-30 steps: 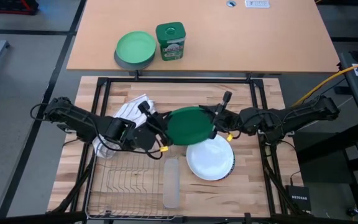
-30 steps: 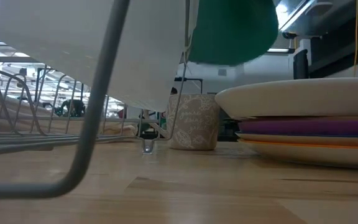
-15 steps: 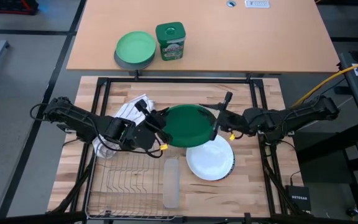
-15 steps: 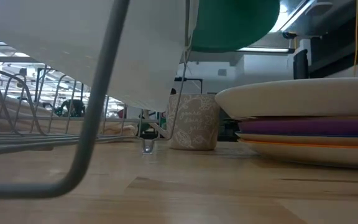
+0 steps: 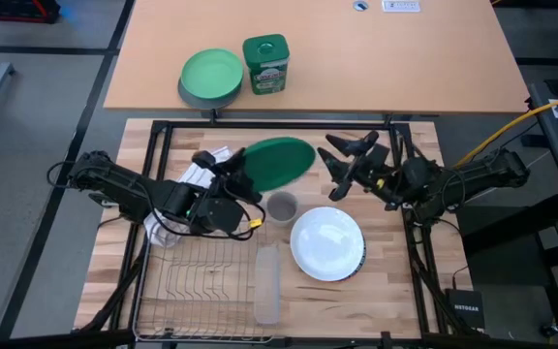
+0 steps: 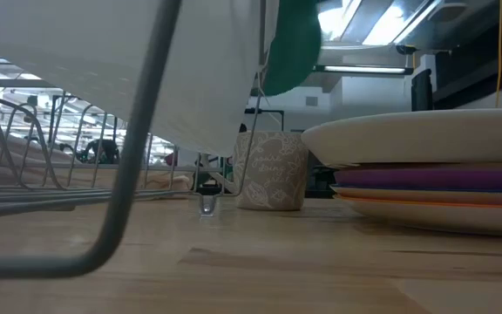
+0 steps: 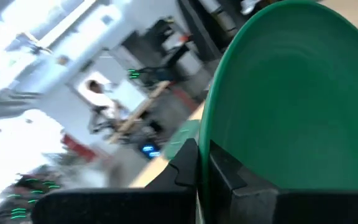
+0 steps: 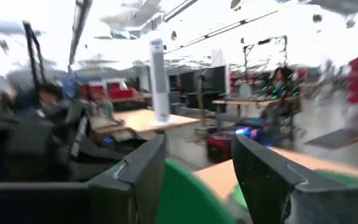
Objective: Sort dishes
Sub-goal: Put the green plate into the dish rack
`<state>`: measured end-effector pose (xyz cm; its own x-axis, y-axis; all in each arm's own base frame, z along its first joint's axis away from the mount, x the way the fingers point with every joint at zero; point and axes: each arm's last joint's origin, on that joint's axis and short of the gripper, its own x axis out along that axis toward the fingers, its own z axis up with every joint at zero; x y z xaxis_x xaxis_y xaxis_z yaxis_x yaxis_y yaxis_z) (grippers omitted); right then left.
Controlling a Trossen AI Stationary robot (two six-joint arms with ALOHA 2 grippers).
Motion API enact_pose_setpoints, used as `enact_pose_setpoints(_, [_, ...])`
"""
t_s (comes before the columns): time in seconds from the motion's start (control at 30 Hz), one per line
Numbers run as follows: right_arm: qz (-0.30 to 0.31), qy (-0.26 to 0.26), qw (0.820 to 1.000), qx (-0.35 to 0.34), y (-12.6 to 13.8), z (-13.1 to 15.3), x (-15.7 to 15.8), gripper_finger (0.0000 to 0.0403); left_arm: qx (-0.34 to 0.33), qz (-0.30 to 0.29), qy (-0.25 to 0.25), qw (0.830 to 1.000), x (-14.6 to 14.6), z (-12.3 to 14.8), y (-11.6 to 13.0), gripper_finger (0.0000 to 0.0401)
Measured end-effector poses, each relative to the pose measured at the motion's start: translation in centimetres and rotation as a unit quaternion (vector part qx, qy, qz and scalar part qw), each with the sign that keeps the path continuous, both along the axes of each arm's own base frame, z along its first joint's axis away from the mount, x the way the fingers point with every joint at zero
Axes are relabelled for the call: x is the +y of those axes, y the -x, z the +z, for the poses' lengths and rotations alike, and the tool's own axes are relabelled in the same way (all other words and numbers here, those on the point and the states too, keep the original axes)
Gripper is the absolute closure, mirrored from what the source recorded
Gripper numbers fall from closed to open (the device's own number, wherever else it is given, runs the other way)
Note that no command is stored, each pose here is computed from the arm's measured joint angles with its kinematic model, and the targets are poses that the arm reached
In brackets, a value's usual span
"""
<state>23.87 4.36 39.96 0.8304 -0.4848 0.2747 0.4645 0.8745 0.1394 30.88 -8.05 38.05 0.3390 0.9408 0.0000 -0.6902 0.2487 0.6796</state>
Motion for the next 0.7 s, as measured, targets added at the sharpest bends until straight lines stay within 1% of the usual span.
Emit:
enact_pose_setpoints(0.1, [0.047,-0.053,0.997,-0.033,-0.1,0.0,0.1,0.0213,0.037,0.001,-0.014,0.999,0.0,0.0,0.0,0.04])
enact_pose_setpoints(0.17, [0.096,-0.097,0.989,-0.059,-0.2,0.0,0.3,0.0213,0.06,0.001,-0.022,0.998,0.0,0.0,0.0,0.04])
enact_pose_setpoints(0.2, [0.124,-0.125,0.982,-0.074,-0.2,0.0,0.4,0.0213,0.071,0.001,-0.026,0.997,0.1,0.0,0.0,0.04])
enact_pose_setpoints(0.23, [0.15,-0.157,0.972,-0.089,-0.2,0.0,0.5,0.0213,0.082,0.001,-0.03,0.996,0.1,0.0,0.0,0.04])
enact_pose_setpoints(0.3, [0.199,-0.224,0.947,-0.113,-0.3,-0.1,0.7,0.0213,0.102,0.001,-0.037,0.994,0.0,0.0,0.0,0.0401])
enact_pose_setpoints(0.37, [0.239,-0.291,0.917,-0.128,-0.4,-0.2,0.8,0.0213,0.121,0.001,-0.044,0.992,0.0,0.0,0.0,0.0401])
enact_pose_setpoints(0.43, [0.27,-0.354,0.886,-0.128,-0.5,-0.5,1.0,0.0213,0.139,0.0,-0.05,0.989,0.0,0.0,0.0,0.0401])
enact_pose_setpoints(0.5, [0.276,-0.408,0.863,-0.112,-0.7,-1.2,1.1,0.0213,0.153,0.0,-0.055,0.987,0.0,0.0,0.0,0.0401])
enact_pose_setpoints(0.57, [0.266,-0.452,0.847,-0.086,-0.9,-2.0,1.1,0.0213,0.164,-0.002,-0.06,0.985,-0.1,0.0,0.0,0.0401])
enact_pose_setpoints(0.67, [0.235,-0.498,0.833,-0.057,-1.0,-3.1,1.1,0.0213,0.176,-0.007,-0.065,0.982,-0.5,0.0,0.1,0.0401])
enact_pose_setpoints(0.7, [0.223,-0.501,0.834,-0.054,-0.9,-3.3,1.0,0.0213,0.176,-0.01,-0.066,0.982,-0.6,0.0,0.2,0.0401])
